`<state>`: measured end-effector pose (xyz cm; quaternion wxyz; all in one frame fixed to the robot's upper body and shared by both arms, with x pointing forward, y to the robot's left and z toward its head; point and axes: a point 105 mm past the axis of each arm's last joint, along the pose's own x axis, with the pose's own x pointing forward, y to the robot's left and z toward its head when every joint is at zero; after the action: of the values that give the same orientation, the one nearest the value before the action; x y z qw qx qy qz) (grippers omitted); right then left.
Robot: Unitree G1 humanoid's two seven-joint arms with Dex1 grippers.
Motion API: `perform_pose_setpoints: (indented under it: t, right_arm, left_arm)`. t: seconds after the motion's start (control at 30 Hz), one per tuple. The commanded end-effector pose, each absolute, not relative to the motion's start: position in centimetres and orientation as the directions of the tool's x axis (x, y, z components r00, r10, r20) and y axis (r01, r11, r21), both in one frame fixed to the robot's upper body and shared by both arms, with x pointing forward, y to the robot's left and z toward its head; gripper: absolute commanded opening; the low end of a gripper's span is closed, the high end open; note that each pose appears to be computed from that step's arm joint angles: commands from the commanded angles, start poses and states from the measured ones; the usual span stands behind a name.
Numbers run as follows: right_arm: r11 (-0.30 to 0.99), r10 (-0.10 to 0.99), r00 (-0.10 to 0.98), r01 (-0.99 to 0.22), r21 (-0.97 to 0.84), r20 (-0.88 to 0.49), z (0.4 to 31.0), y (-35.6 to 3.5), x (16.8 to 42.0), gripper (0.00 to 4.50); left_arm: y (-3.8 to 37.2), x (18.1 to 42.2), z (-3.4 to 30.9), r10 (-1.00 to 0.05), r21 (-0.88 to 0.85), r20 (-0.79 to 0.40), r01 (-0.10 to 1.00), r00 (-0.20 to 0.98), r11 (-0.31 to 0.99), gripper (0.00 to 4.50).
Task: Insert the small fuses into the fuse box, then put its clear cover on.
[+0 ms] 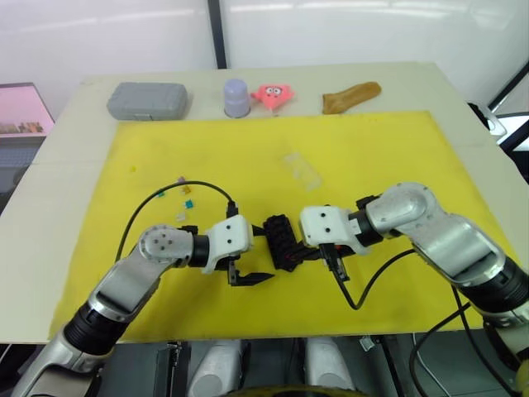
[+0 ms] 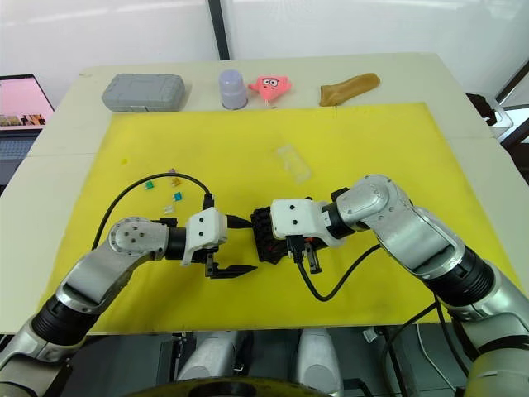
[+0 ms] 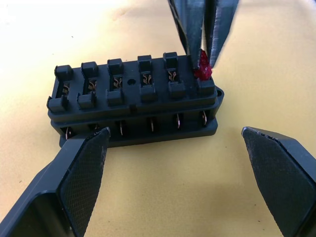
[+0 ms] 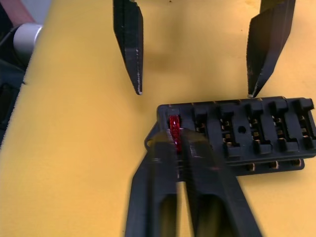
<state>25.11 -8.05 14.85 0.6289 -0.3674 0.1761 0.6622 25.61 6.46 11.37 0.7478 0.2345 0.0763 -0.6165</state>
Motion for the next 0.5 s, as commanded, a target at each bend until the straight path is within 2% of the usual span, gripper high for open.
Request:
perform_pose_setpoints:
  t: [0.03, 0.07, 0.17, 0.27, 0.37, 0.47, 0.5]
  right_arm:
    - [-0.161, 0.767, 0.047, -0.951, -0.262, -0.64, 17.3, -7.9, 24.4, 1.9]
    - [-0.158, 0.789, 0.04, -0.951, -0.266, -0.613, 17.8, -7.9, 24.3, 2.33]
    - [-0.13, 0.842, 0.032, -0.957, -0.261, -0.538, 18.6, -8.3, 24.0, 2.33]
    - [-0.053, 0.912, 0.062, -0.963, -0.266, -0.406, 18.9, -8.1, 24.3, 2.33]
    - [-0.011, 0.933, 0.077, -0.97, -0.242, -0.35, 17.3, -8.1, 24.4, 1.5]
    - [0.033, 0.952, 0.088, -0.982, -0.185, -0.294, 16.4, -7.8, 24.5, 0.02]
    - [0.045, 0.954, 0.092, -0.985, -0.169, -0.284, 16.2, -7.8, 24.6, 0.02]
  left_arm:
    - [6.3, 25.7, 12.6, -0.896, 0.298, -0.376, 0.946, 0.237, 0.126, 4.5]
    - [6.4, 25.7, 12.7, -0.896, 0.298, -0.374, 0.946, 0.238, 0.127, 4.5]
    - [6.6, 25.8, 12.8, -0.901, 0.303, -0.364, 0.945, 0.235, 0.124, 4.5]
    - [6.8, 25.9, 12.9, -0.906, 0.305, -0.354, 0.944, 0.234, 0.125, 4.5]
    - [6.8, 26.0, 12.9, -0.907, 0.305, -0.349, 0.944, 0.234, 0.126, 4.5]
    - [6.8, 26.1, 12.8, -0.908, 0.305, -0.348, 0.944, 0.234, 0.126, 4.5]
    - [6.8, 26.2, 12.8, -0.907, 0.307, -0.351, 0.944, 0.233, 0.124, 4.5]
